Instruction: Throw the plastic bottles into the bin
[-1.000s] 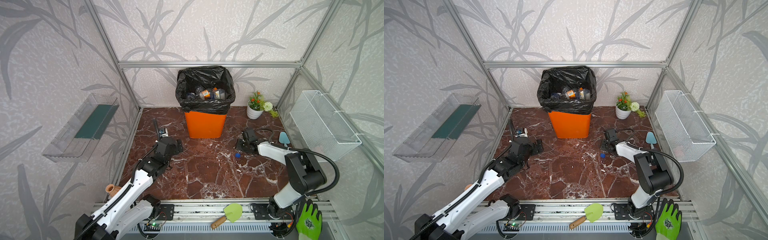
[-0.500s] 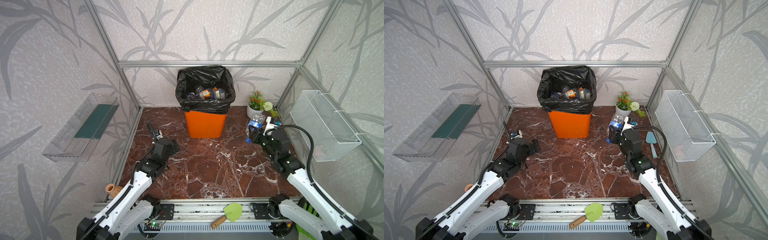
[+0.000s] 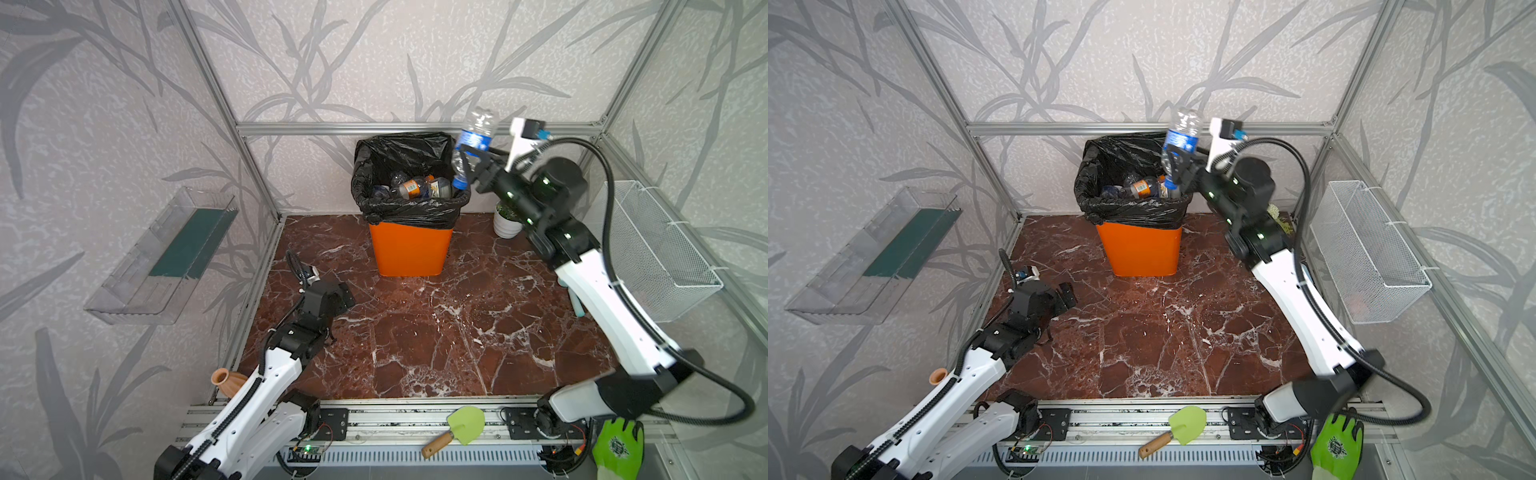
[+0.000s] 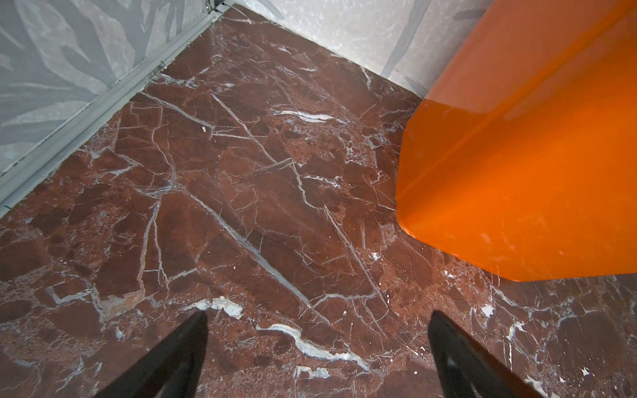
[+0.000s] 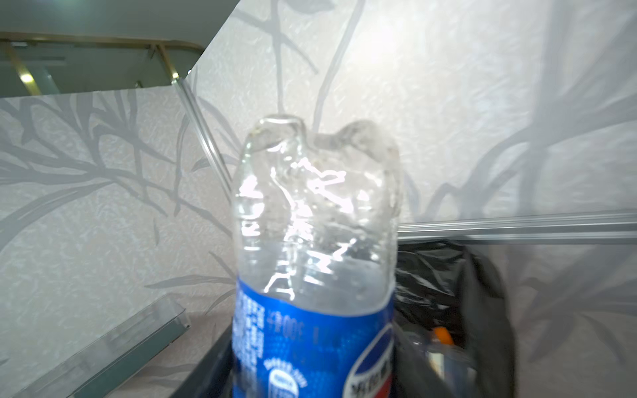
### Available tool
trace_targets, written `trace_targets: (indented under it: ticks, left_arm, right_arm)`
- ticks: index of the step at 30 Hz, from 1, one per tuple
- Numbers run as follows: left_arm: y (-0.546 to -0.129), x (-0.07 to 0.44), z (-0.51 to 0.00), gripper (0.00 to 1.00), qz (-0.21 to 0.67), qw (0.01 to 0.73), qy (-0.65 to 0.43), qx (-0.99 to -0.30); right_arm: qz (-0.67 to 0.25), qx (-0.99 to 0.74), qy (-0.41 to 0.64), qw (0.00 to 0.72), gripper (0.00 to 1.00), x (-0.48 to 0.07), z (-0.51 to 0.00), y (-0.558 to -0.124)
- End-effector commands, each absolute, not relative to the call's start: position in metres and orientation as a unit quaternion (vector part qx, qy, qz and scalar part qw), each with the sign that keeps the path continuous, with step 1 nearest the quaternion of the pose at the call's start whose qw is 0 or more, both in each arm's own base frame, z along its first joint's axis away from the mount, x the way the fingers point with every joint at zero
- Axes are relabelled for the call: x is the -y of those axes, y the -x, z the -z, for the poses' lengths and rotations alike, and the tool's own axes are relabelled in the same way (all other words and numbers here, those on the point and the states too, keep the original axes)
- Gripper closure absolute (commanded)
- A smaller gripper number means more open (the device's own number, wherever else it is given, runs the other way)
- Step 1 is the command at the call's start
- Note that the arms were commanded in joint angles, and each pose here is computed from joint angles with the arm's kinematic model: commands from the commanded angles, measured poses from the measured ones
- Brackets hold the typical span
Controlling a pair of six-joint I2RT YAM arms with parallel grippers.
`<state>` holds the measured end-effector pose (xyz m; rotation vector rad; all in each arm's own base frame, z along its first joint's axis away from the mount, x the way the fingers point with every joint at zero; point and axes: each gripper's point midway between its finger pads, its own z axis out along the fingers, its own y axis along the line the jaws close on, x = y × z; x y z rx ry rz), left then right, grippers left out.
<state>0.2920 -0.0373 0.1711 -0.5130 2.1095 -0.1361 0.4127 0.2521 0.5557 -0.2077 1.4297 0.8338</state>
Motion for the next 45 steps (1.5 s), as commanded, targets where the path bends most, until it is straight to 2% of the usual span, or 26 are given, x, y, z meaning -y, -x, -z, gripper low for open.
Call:
trace_targets:
  ticks: [1, 2, 3, 6, 11, 16, 19, 21, 27, 32, 35, 40, 42, 45]
  left_arm:
    - [-0.295, 0.04, -0.17, 0.01, 0.063, 0.457, 0.213, -0.861]
    - [-0.296, 0.041, -0.17, 0.01, 0.062, 0.454, 0.21, -0.864]
    - [-0.296, 0.041, -0.17, 0.01, 0.061, 0.452, 0.207, -0.865]
    - [-0.295, 0.04, -0.171, 0.01, 0.059, 0.453, 0.207, -0.865]
    - [-0.296, 0.042, -0.174, 0.01, 0.068, 0.458, 0.206, -0.862]
    - [-0.294, 0.038, -0.174, 0.01, 0.06, 0.462, 0.213, -0.859]
    - [-0.292, 0.03, -0.177, 0.01, 0.045, 0.471, 0.219, -0.853]
    - [-0.29, 0.022, -0.179, 0.01, 0.025, 0.48, 0.224, -0.848]
    - [-0.286, -0.004, -0.189, 0.01, -0.048, 0.506, 0.229, -0.83]
    - [-0.292, -0.009, -0.187, 0.01, -0.083, 0.519, 0.198, -0.827]
    - [-0.294, -0.011, -0.186, 0.01, -0.1, 0.513, 0.192, -0.831]
    - [-0.301, -0.021, -0.186, 0.01, -0.134, 0.522, 0.208, -0.816]
    - [-0.304, -0.025, -0.186, 0.01, -0.15, 0.525, 0.215, -0.81]
    - [-0.311, -0.028, -0.185, 0.01, -0.175, 0.521, 0.205, -0.81]
  right_arm:
    - [-0.321, -0.734, 0.12, 0.587, 0.13, -0.272, -0.486, -0.446]
    - [-0.321, -0.73, 0.108, 0.593, 0.04, -0.267, -0.489, -0.452]
    - [-0.317, -0.727, 0.1, 0.601, 0.0, -0.261, -0.492, -0.455]
    - [-0.296, -0.713, 0.081, 0.631, 0.01, -0.242, -0.509, -0.451]
    - [-0.277, -0.674, 0.065, 0.682, 0.01, -0.209, -0.542, -0.416]
    - [-0.26, -0.657, 0.055, 0.705, 0.01, -0.183, -0.518, -0.384]
    - [-0.218, -0.646, 0.051, 0.73, 0.01, -0.158, -0.479, -0.369]
    - [-0.153, -0.658, 0.067, 0.734, 0.01, -0.139, -0.426, -0.363]
    - [0.057, -0.736, 0.109, 0.665, 0.01, -0.076, -0.259, -0.348]
    - [0.07, -0.76, 0.081, 0.641, 0.01, -0.041, -0.163, -0.337]
    - [0.069, -0.775, 0.063, 0.625, 0.01, -0.033, -0.135, -0.342]
    - [0.05, -0.756, 0.022, 0.652, 0.01, -0.021, -0.132, -0.365]
    - [0.04, -0.773, 0.021, 0.632, 0.01, -0.02, -0.109, -0.377]
    - [0.027, -0.781, 0.044, 0.622, 0.01, -0.029, -0.1, -0.38]
